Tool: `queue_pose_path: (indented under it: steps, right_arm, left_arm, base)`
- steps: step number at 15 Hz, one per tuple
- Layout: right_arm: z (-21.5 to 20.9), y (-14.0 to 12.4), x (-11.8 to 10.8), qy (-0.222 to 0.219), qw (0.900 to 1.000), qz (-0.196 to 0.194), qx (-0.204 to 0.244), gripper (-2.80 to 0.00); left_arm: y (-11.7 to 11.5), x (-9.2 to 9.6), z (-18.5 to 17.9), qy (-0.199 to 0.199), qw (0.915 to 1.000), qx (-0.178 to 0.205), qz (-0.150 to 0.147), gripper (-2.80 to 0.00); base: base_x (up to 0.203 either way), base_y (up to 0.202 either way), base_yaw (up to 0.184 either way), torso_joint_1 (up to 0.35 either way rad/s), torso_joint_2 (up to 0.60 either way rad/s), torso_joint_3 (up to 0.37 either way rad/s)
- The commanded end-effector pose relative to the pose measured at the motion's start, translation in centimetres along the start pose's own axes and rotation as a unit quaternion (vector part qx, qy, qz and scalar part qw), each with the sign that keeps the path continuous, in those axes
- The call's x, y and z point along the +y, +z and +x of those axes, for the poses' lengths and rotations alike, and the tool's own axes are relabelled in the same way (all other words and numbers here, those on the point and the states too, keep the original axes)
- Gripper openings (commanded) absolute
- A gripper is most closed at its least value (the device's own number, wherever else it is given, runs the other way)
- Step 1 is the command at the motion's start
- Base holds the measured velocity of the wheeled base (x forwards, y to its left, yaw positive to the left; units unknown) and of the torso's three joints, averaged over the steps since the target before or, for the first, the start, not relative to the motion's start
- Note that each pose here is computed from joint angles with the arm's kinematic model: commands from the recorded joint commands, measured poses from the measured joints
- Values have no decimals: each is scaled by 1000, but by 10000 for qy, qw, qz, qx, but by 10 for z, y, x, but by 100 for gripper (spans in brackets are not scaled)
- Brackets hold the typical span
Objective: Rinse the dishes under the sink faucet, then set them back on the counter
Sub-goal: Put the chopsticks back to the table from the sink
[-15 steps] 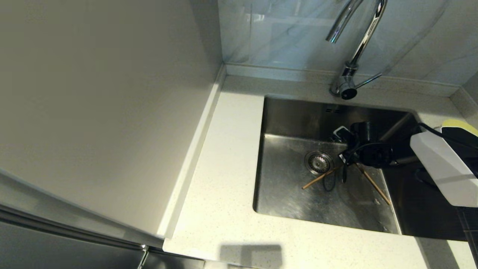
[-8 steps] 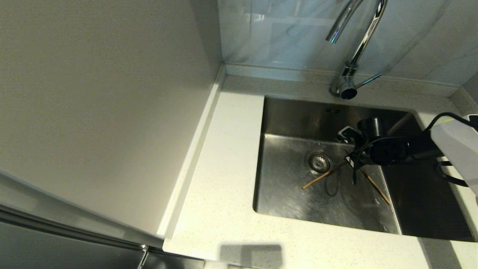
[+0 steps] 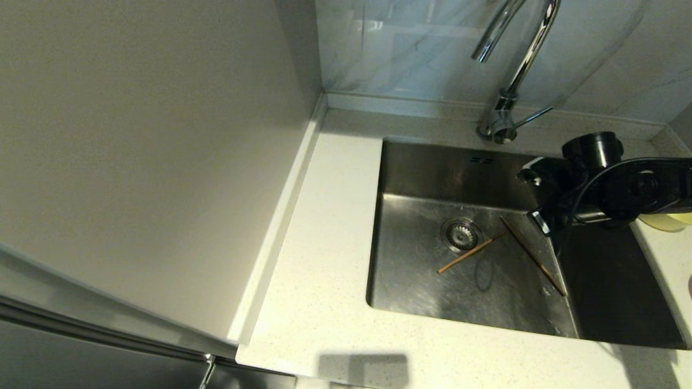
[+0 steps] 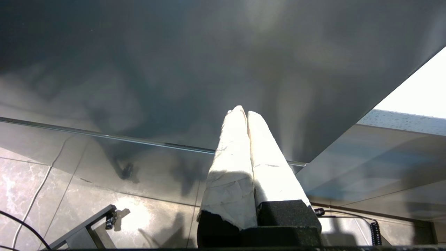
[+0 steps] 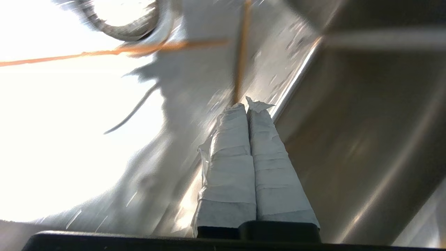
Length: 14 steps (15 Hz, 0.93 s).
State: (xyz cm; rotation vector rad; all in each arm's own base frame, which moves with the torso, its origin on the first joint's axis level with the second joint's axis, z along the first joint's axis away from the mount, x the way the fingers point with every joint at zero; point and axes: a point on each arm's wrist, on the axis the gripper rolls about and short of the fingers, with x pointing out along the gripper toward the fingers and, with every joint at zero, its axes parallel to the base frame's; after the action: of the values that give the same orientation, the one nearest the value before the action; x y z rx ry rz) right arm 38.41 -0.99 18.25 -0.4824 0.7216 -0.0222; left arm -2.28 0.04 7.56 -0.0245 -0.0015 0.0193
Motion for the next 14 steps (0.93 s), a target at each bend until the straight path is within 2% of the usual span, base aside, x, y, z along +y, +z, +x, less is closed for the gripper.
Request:
queue_pose_path:
  steps: [1, 5, 8, 12, 14]
  right_arm:
    - [-34, 5, -9, -41, 9997, 184, -182, -280]
    - [-53, 5, -13, -164, 9977, 584, -303, -280]
    - [-58, -1, -5, -151, 9967, 775, -200, -280]
    - [-20, 7, 22, 162, 9980, 614, -44, -280]
    - [4, 10, 30, 467, 9974, 549, -35, -280]
  left_arm:
    - [0, 0, 0, 2, 10000, -17, -1, -280]
    - [0, 0, 0, 2, 10000, -17, -1, -280]
    - [0, 0, 0, 2, 10000, -18, -1, -280]
    - [0, 0, 0, 2, 10000, -17, -1, -280]
    - [0, 0, 0, 2, 10000, -17, -1, -280]
  base:
    - [0, 0, 0, 0, 0, 0]
    - [0, 0, 0, 0, 0, 0]
    - [0, 0, 0, 0, 0, 0]
    - [0, 0, 0, 0, 0, 0]
    - [0, 0, 0, 0, 0, 0]
